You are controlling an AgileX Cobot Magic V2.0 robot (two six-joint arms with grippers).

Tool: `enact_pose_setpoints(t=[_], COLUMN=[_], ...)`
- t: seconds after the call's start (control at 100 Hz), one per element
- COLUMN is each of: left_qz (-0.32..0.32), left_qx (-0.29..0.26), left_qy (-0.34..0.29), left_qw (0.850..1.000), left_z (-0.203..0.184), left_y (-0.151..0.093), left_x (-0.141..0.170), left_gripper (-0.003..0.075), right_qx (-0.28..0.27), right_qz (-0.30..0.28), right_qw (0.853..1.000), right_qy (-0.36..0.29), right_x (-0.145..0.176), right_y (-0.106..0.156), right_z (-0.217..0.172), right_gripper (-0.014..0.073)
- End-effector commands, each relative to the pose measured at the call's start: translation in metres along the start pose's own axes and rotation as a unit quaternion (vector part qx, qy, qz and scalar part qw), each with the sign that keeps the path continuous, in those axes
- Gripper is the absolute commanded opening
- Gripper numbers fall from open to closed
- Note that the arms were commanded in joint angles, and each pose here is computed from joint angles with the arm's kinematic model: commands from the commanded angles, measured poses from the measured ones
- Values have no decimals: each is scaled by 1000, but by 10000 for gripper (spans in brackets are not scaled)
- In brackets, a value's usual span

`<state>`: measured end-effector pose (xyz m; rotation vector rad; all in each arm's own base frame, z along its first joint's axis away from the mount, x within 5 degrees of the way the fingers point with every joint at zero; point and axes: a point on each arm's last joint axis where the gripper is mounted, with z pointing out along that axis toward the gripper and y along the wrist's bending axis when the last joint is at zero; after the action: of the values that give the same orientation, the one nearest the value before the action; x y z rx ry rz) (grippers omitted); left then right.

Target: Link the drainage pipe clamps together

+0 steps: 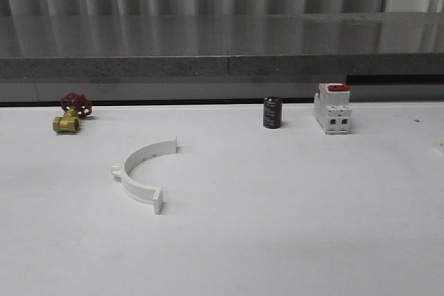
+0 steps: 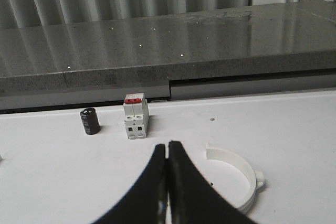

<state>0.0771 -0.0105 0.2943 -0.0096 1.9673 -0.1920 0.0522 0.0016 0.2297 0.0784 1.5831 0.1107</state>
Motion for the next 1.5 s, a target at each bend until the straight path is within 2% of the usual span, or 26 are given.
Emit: enact_pose_setpoints(t=[0.0, 0.15, 0.29, 0.43, 0.63, 0.68, 0.73, 0.9, 0.97, 1.11, 1.27, 1.41, 1.49], left_qz=[1, 1, 1, 1, 1, 1, 1, 1, 1, 1, 1, 1, 1], left_qx=[9, 9, 9, 9, 9, 9, 9, 9, 9, 9, 9, 9, 9], left_qy=[-44, -44, -44, -44, -44, -44, -44, -44, -44, -44, -44, -44, -44], left_qw=[999, 999, 999, 999, 999, 999, 999, 999, 999, 999, 999, 999, 999], left_z=[-4, -4, -4, -4, -4, -4, -4, -4, -4, -4, -4, -4, -4], left_y=[-2, -2, -2, -2, -2, -2, -2, -2, -2, -2, -2, -2, -2], left_x=[-13, -13, -13, -13, -13, -13, -13, -13, -13, -13, -13, -13, -13], left_gripper=[-20, -20, -20, -20, -20, -20, -20, -20, -20, -20, -20, -20, -20], right_qx=[0, 3, 9, 15, 22, 24, 25, 29, 29, 30, 43, 78, 96], right_qz=[-3, -3, -2, -1, 1, 2, 2, 4, 4, 4, -4, -1, 3], right_qw=[1000, 998, 987, 976, 961, 956, 950, 933, 932, 926, 915, 905, 894], right_qy=[-14, 68, 158, 216, 275, 293, 311, 360, 361, 376, 402, 419, 438], right_x=[-36, -74, -97, -106, -97, -92, -86, -73, -73, -81, -92, -91, -83], right_y=[4, 10, 13, 13, 12, 11, 10, 9, 9, 10, 4, -22, -42], right_z=[1, 17, 46, 82, 122, 129, 133, 140, 140, 146, 175, 208, 227], right_gripper=[-67, -67, -67, -67, -59, -28, 38, 398, 484, 490, 490, 490, 490])
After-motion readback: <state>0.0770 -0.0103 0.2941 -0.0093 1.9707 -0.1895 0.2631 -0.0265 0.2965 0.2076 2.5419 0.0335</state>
